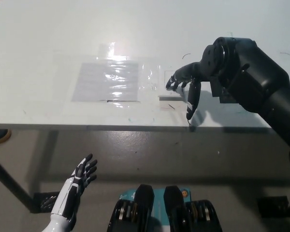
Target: A white switch is kept at the centre of the table close to the robot and the robot uses its right hand to press it to turn it on
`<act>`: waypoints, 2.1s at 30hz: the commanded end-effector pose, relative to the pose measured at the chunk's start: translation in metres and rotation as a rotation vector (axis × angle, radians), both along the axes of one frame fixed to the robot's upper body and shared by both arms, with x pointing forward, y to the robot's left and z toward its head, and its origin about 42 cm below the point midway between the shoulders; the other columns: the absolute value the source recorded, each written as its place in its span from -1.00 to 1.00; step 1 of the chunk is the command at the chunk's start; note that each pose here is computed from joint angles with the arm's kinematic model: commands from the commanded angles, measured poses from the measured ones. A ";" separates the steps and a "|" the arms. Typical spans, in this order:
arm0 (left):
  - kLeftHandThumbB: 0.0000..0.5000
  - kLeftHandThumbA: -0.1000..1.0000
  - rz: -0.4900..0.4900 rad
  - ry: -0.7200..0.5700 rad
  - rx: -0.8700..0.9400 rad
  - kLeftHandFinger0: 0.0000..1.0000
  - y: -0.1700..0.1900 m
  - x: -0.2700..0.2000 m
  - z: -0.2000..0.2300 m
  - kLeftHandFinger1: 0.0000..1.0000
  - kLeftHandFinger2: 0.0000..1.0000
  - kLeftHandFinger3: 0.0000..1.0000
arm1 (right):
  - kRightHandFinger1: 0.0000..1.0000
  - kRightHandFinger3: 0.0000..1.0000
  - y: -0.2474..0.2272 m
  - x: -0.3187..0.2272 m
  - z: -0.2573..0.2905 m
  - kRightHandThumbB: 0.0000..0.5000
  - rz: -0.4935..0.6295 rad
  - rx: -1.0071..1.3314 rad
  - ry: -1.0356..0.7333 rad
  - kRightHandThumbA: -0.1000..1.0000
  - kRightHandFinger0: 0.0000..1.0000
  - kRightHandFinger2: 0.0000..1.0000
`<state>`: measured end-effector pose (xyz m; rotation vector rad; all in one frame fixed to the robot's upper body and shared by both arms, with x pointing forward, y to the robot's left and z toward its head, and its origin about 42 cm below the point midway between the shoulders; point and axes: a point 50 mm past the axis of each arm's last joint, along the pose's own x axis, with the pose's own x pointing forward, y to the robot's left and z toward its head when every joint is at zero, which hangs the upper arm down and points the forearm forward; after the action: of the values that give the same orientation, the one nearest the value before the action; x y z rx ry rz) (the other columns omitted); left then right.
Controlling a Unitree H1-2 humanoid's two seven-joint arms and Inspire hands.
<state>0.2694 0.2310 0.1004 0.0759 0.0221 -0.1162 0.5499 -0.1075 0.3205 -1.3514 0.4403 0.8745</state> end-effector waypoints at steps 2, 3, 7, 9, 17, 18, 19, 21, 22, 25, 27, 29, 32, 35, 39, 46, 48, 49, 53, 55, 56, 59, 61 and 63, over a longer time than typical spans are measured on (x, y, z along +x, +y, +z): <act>-0.94 1.00 -0.009 -0.058 0.003 1.00 0.002 0.005 0.012 1.00 1.00 1.00 | 1.00 1.00 0.009 0.004 0.034 0.41 0.044 -0.016 -0.056 1.00 1.00 1.00; -0.98 1.00 -0.011 -0.059 0.000 1.00 0.002 0.005 0.012 1.00 1.00 1.00 | 1.00 1.00 0.008 0.004 0.036 0.43 0.035 -0.003 -0.053 1.00 1.00 1.00; -0.97 1.00 -0.006 -0.055 -0.002 1.00 0.002 0.006 0.012 1.00 1.00 1.00 | 1.00 1.00 0.010 0.004 0.049 0.45 0.042 -0.015 -0.077 1.00 1.00 1.00; -0.92 1.00 -0.006 -0.056 0.001 1.00 0.002 0.007 0.012 1.00 1.00 1.00 | 1.00 1.00 0.010 0.005 0.053 0.45 0.044 -0.010 -0.081 1.00 1.00 1.00; -0.73 1.00 -0.006 -0.048 -0.003 1.00 0.002 0.006 0.012 1.00 1.00 1.00 | 1.00 1.00 0.010 0.005 0.076 0.41 0.032 0.011 -0.104 1.00 1.00 1.00; -0.71 1.00 -0.007 -0.045 0.004 1.00 0.002 0.005 0.013 1.00 1.00 1.00 | 1.00 1.00 0.010 0.005 0.077 0.42 0.029 0.004 -0.113 1.00 1.00 1.00; -0.71 1.00 -0.007 -0.044 0.008 1.00 0.002 0.006 0.013 1.00 1.00 1.00 | 1.00 1.00 0.010 0.005 0.077 0.41 0.029 0.006 -0.113 1.00 1.00 1.00; -0.79 1.00 -0.005 -0.046 0.006 1.00 0.002 0.006 0.013 1.00 1.00 1.00 | 1.00 1.00 0.009 0.006 0.076 0.41 0.026 0.005 -0.107 1.00 1.00 1.00; -0.80 1.00 -0.004 -0.047 0.005 1.00 0.002 0.006 0.012 1.00 1.00 1.00 | 1.00 1.00 0.009 0.006 0.076 0.41 0.027 0.003 -0.106 1.00 1.00 1.00; -0.73 1.00 -0.005 -0.049 0.005 1.00 0.003 0.006 0.011 1.00 1.00 1.00 | 1.00 1.00 0.011 0.006 0.072 0.39 0.033 0.001 -0.092 1.00 1.00 1.00; -0.68 1.00 -0.004 -0.049 0.000 1.00 0.003 0.006 0.011 1.00 1.00 1.00 | 1.00 1.00 0.011 0.009 0.068 0.43 0.042 -0.010 -0.092 1.00 1.00 1.00; -0.69 1.00 -0.004 -0.042 0.004 1.00 0.002 0.005 0.012 1.00 1.00 1.00 | 1.00 1.00 0.012 0.008 0.066 0.41 0.044 -0.013 -0.094 1.00 1.00 1.00; -0.74 1.00 -0.007 -0.044 0.005 1.00 0.001 0.005 0.012 1.00 1.00 1.00 | 1.00 1.00 0.013 0.007 0.061 0.37 0.028 0.010 -0.089 1.00 1.00 1.00; -0.78 1.00 -0.009 -0.051 0.002 1.00 0.002 0.005 0.013 1.00 1.00 1.00 | 1.00 1.00 0.015 0.006 0.056 0.37 0.043 -0.019 -0.116 1.00 1.00 1.00; -0.84 1.00 -0.012 -0.055 -0.001 1.00 0.001 0.005 0.012 1.00 1.00 1.00 | 1.00 1.00 0.017 0.006 0.047 0.36 0.032 -0.024 -0.088 1.00 1.00 1.00; -0.88 1.00 -0.019 -0.061 0.002 1.00 0.000 0.006 0.014 1.00 1.00 1.00 | 1.00 1.00 0.017 0.010 0.036 0.44 0.036 -0.023 -0.088 1.00 1.00 1.00; -0.85 1.00 -0.018 -0.061 0.005 1.00 0.000 0.006 0.014 1.00 1.00 1.00 | 1.00 1.00 0.018 0.010 0.035 0.47 0.034 -0.018 -0.081 1.00 1.00 1.00; -0.83 1.00 -0.018 -0.062 0.005 1.00 0.000 0.006 0.014 1.00 1.00 1.00 | 1.00 1.00 0.019 0.011 0.034 0.47 0.038 -0.024 -0.084 1.00 1.00 1.00; -0.88 1.00 -0.020 -0.067 0.001 1.00 -0.001 0.006 0.015 1.00 1.00 1.00 | 1.00 1.00 0.019 0.011 0.029 0.47 0.024 -0.020 -0.073 1.00 1.00 1.00; -0.91 1.00 -0.023 -0.065 0.003 1.00 0.000 0.006 0.015 1.00 1.00 1.00 | 1.00 1.00 0.018 0.011 0.025 0.46 0.024 -0.017 -0.070 1.00 1.00 1.00; -0.91 1.00 -0.024 -0.065 0.003 1.00 -0.001 0.006 0.015 1.00 1.00 1.00 | 1.00 1.00 0.016 0.011 0.023 0.46 0.023 -0.018 -0.068 1.00 1.00 1.00; -0.91 1.00 -0.029 -0.068 0.001 1.00 -0.002 0.007 0.016 1.00 1.00 1.00 | 1.00 1.00 0.011 0.014 0.015 0.48 -0.006 -0.001 -0.043 1.00 1.00 1.00; -0.94 1.00 -0.026 -0.070 0.004 1.00 -0.002 0.007 0.016 1.00 1.00 1.00 | 1.00 1.00 0.010 0.015 0.012 0.49 -0.016 0.003 -0.035 1.00 1.00 1.00; -0.97 1.00 -0.025 -0.071 0.005 1.00 -0.001 0.008 0.016 1.00 1.00 1.00 | 1.00 1.00 0.009 0.017 0.016 0.47 -0.016 0.019 -0.024 1.00 1.00 1.00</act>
<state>0.2718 0.2301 0.1020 0.0766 0.0196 -0.1214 0.5615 -0.1044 0.3212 -1.3419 0.4668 0.8599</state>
